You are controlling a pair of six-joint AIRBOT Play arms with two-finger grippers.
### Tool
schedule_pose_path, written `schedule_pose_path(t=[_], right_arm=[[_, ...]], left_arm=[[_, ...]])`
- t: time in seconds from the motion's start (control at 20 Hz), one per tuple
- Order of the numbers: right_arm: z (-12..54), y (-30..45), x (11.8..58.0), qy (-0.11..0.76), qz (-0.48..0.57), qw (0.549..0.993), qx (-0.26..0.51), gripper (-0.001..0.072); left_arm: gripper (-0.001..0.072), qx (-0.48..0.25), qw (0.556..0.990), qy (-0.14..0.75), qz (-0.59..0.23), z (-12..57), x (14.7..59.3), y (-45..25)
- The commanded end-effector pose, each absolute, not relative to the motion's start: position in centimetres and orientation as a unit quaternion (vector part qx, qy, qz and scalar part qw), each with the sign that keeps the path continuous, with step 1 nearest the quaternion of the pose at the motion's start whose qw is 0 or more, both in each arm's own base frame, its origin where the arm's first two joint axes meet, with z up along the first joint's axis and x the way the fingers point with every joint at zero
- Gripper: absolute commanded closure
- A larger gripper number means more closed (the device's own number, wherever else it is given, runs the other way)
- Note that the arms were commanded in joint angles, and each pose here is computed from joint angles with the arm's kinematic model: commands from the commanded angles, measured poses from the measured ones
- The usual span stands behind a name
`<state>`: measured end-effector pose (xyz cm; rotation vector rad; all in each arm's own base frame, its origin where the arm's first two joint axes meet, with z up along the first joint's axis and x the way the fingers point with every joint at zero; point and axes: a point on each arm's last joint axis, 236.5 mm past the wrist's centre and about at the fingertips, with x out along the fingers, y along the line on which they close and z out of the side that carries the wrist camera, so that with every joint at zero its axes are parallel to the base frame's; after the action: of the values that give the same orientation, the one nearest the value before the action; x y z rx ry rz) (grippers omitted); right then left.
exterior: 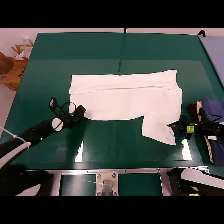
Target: Fold the shirts.
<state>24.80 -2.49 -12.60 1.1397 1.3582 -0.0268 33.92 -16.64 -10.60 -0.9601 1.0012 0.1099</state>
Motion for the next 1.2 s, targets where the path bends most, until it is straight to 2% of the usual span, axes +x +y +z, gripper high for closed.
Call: schedule_pose_path(t=[0.0,0.05,0.2,0.45,0.65,0.8,1.0,1.15], right_arm=[[-11.2,-2.5,26.5,0.574,0.016,0.650,0.498,0.0662],[-10.4,-2.6,26.8,0.571,0.022,0.654,0.495,0.0693],[-8.9,-3.9,27.1,0.553,-0.006,0.664,0.503,0.0693],[-9.7,-5.8,21.7,0.620,-0.117,0.619,0.467,0.0694],[-6.5,-6.7,22.9,0.582,-0.127,0.664,0.453,0.0694],[-3.1,-6.7,24.9,0.551,-0.104,0.692,0.455,0.0694],[2.9,-6.2,30.7,0.487,-0.051,0.756,0.435,0.0694],[5.0,-6.2,35.6,0.455,-0.030,0.790,0.410,0.0693]], left_arm=[[0.0684,-0.434,0.771,0.463,0.045,-10.4,33.8,-16.6],[0.0684,-0.410,0.783,0.467,0.028,-10.0,33.6,-16.7],[0.0685,-0.350,0.798,0.491,-0.013,-8.7,31.9,-17.0],[0.0685,-0.294,0.787,0.542,-0.012,-8.8,28.7,-16.1],[0.0685,-0.234,0.801,0.550,0.008,-7.0,28.4,-13.9],[0.0685,-0.183,0.819,0.544,0.008,-4.0,29.9,-13.0],[0.0685,-0.178,0.861,0.475,-0.028,2.0,34.3,-14.1],[0.0685,-0.183,0.872,0.453,-0.017,3.2,37.6,-12.8]])
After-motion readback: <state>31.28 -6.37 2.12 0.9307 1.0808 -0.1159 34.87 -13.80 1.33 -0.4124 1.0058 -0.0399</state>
